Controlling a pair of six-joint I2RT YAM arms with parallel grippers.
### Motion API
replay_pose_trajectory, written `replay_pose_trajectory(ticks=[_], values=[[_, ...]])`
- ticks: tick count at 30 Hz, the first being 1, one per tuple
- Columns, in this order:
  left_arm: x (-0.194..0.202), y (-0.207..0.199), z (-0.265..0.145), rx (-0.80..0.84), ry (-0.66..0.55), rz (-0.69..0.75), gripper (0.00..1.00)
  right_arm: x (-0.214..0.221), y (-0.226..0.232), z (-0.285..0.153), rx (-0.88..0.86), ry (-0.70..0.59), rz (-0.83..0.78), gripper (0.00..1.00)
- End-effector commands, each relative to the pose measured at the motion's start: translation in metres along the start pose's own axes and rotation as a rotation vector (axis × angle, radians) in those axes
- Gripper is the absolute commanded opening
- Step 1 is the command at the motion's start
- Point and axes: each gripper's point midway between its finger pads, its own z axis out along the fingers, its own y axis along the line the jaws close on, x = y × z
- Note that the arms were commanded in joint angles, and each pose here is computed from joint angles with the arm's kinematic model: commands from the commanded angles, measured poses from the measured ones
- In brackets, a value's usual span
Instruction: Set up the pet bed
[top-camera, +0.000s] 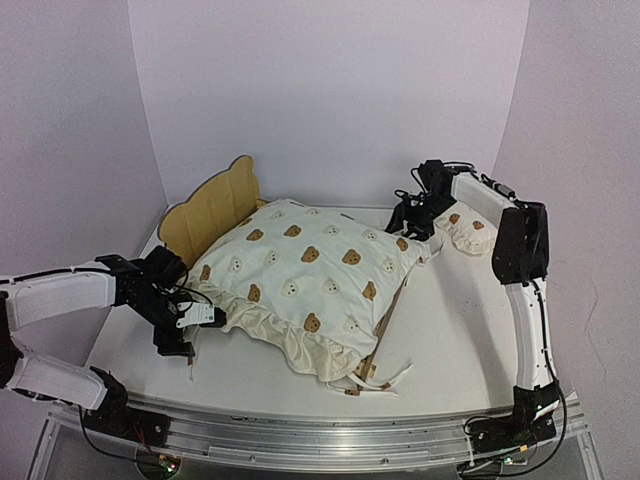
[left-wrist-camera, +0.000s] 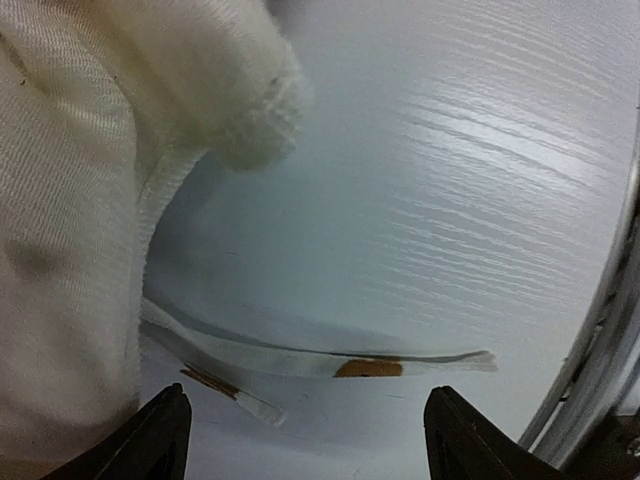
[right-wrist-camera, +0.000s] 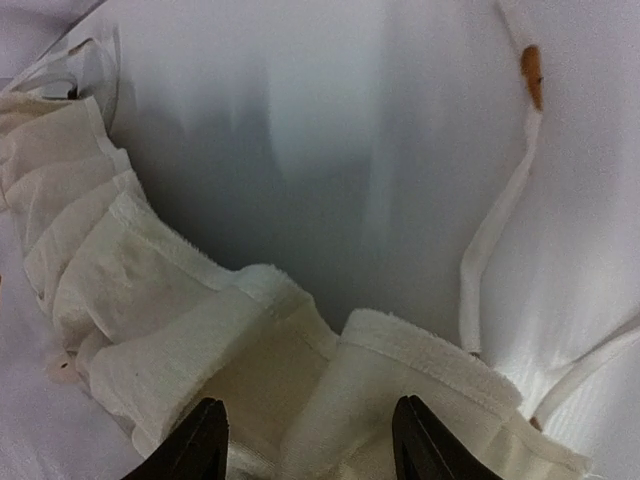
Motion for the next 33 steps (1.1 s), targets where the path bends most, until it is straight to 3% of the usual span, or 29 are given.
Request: replay_pose_trajectory(ticks=[1,7,21,27,33], values=[[-0.015,0.051,0.012,-0.199,-0.027,0.061,0.82,0.018,0.031,-0.011,-0.188,0.058,-0.037,0.58],[-0.023,0.084,0.039,-0.293,-0.012,0.136,0.82,0.059,0.016,-0.016,-0.213,0.149,-0.027,0.58],[-0.141,0.236,0.056,-0.486,-0.164,0.12,0.82,0.129,0.01,-0.048,-0.208,0.212,0.011,0.54],[-0.169,0.279,0.074,-0.522,-0.195,0.048,0.82,0.171,0.007,-0.052,-0.197,0.191,0.055,0.53],[-0.177,0.303,0.085,-0.525,-0.217,-0.027,0.82,0.206,0.041,-0.05,-0.203,0.115,-0.001,0.52]])
